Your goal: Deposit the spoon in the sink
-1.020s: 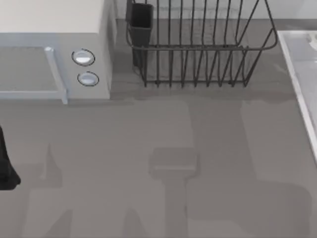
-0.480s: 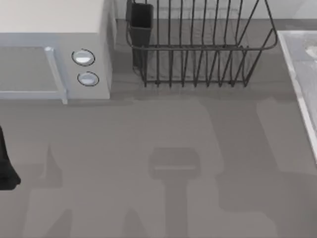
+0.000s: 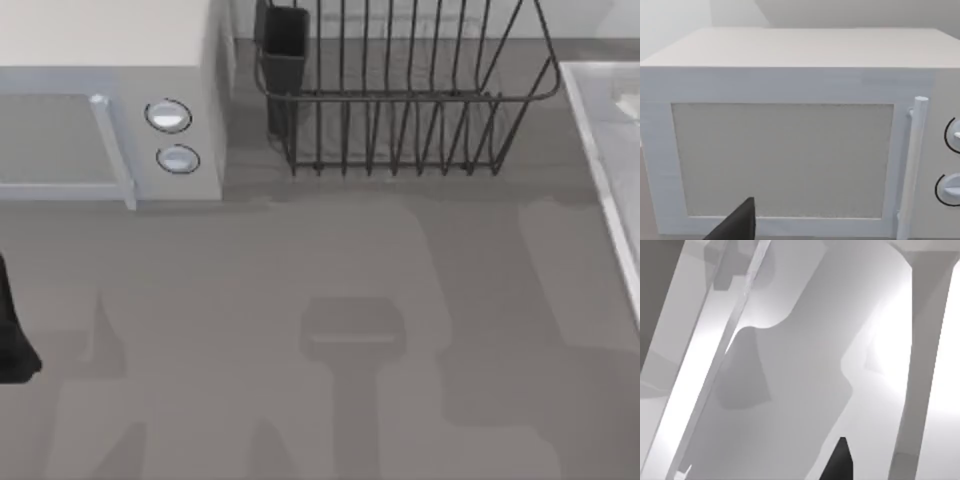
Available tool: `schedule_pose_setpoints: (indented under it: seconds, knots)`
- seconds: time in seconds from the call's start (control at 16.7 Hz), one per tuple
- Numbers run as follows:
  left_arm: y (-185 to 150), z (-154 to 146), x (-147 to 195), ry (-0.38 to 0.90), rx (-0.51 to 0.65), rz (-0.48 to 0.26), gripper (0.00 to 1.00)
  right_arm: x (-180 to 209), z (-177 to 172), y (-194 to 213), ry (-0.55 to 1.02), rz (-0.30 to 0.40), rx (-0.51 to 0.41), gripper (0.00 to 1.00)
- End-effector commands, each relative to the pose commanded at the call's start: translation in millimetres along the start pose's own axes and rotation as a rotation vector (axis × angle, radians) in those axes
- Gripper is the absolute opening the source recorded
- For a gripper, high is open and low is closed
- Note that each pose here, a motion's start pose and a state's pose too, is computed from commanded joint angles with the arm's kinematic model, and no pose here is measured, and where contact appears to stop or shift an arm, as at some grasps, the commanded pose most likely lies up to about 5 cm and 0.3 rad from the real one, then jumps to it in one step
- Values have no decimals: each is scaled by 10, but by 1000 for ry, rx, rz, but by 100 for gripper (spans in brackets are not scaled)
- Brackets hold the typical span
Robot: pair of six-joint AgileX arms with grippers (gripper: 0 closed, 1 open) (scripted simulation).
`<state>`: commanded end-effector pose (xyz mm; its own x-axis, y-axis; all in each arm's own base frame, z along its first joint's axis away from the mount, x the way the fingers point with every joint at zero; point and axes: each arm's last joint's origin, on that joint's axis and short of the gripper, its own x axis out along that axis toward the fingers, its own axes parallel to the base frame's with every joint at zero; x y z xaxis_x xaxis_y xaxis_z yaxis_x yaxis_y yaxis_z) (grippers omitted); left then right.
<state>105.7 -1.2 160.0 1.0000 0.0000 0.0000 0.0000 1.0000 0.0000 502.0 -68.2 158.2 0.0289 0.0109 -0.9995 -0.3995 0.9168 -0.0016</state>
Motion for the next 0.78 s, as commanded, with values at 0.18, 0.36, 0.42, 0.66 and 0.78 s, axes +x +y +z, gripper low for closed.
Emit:
schedule_pose_setpoints:
  seconds: [0.18, 0.36, 0.42, 0.66, 0.78]
  knots:
    - [0, 0, 0, 0, 0, 0, 100, 0, 0, 0, 0, 0, 0, 68]
    - [0, 0, 0, 0, 0, 0, 100, 0, 0, 0, 0, 0, 0, 90]
    - [0, 0, 0, 0, 0, 0, 100, 0, 0, 0, 0, 0, 0, 98]
    - [0, 0, 0, 0, 0, 0, 100, 0, 0, 0, 0, 0, 0, 100]
    - [0, 0, 0, 0, 0, 0, 100, 0, 0, 0, 0, 0, 0, 100]
